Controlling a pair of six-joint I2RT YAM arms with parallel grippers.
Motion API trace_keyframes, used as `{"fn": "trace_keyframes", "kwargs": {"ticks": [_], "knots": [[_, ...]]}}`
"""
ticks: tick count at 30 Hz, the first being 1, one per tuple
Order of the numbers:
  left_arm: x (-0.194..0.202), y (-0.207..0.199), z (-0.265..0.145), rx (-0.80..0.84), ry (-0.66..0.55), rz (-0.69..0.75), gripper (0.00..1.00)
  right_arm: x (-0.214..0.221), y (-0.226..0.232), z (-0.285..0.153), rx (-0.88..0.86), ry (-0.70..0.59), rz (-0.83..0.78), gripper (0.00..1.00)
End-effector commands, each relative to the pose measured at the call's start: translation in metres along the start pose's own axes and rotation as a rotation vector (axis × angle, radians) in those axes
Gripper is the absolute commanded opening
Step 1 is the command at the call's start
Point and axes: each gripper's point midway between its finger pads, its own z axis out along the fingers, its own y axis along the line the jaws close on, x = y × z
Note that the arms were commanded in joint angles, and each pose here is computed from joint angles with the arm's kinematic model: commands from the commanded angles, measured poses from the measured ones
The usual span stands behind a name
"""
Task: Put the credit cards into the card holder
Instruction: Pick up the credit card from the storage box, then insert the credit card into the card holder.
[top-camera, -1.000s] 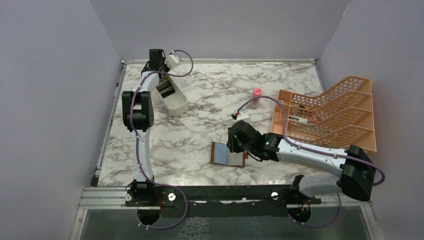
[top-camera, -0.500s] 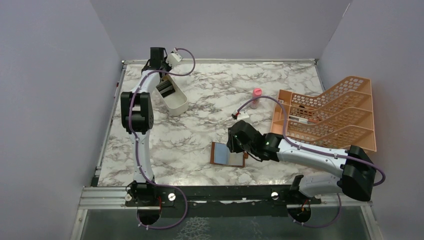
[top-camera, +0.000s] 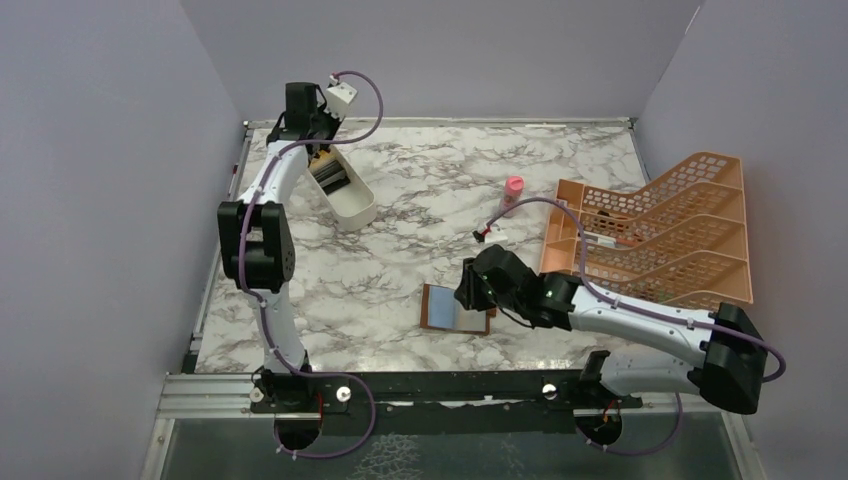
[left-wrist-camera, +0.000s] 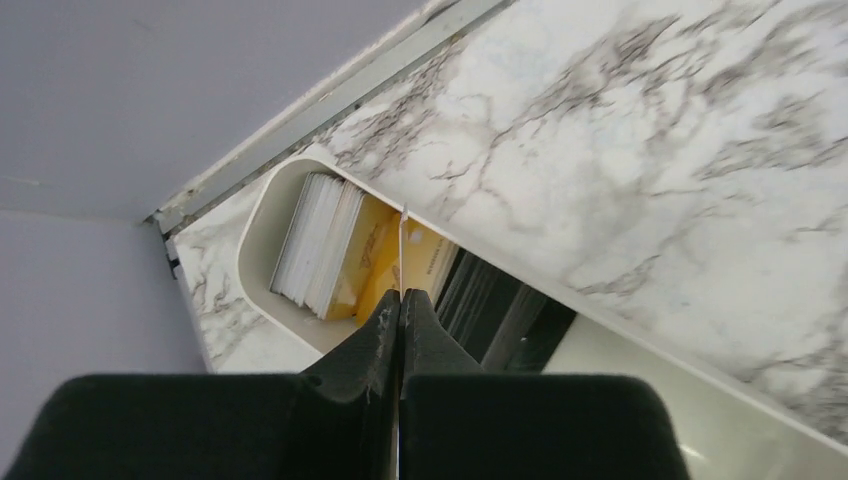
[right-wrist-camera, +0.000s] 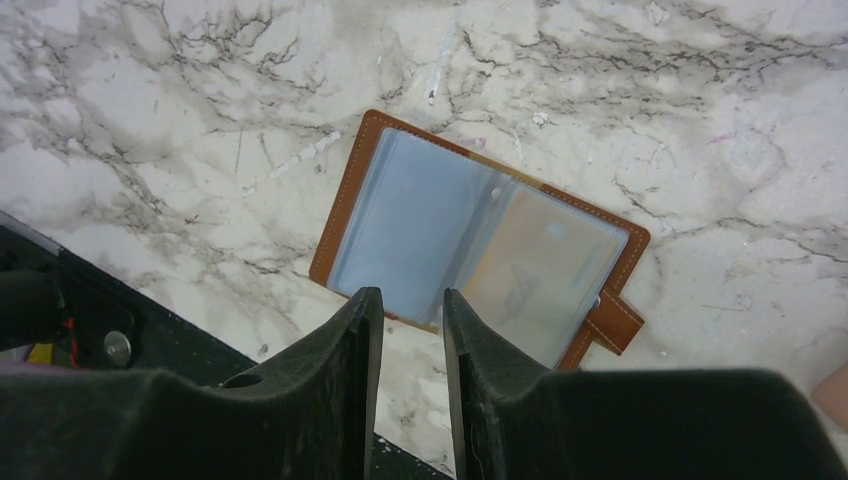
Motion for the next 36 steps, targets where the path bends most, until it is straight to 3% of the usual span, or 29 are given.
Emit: {"fn": "trace_keyframes", "kwargs": {"ticks": [1,7,14,23,27,36], "knots": [[-0.065,-0.022,-0.057,0.129,-0.191,-0.298,0.0,0.005,0.01,-0.007,-0.071,0.008,0.078,0.33],[-0.094,-0.056,-0.107,0.291,-0.273,-0.666,0.0,0.011,0.004,-0.01,-0.058,0.015,0.104,0.33],[-0.101,-0.135,-0.158,0.72,-0.273,-1.01,0.0,0.022,-0.025,-0.003,0.075,0.027,0.062,0.33],[-0.061,-0.239,-0.193,0.896,-0.16,-1.099,0.0,0.045,-0.064,0.014,0.2,0.113,0.078,0.32],[-0.03,-0.29,-0.204,0.876,-0.067,-1.139,0.0,0.052,-0.081,0.021,0.221,0.147,0.113,0.31],[0.014,-0.365,-0.233,0.884,0.01,-1.226,0.0,0.06,-0.087,0.028,0.211,0.173,0.141,0.29]]}}
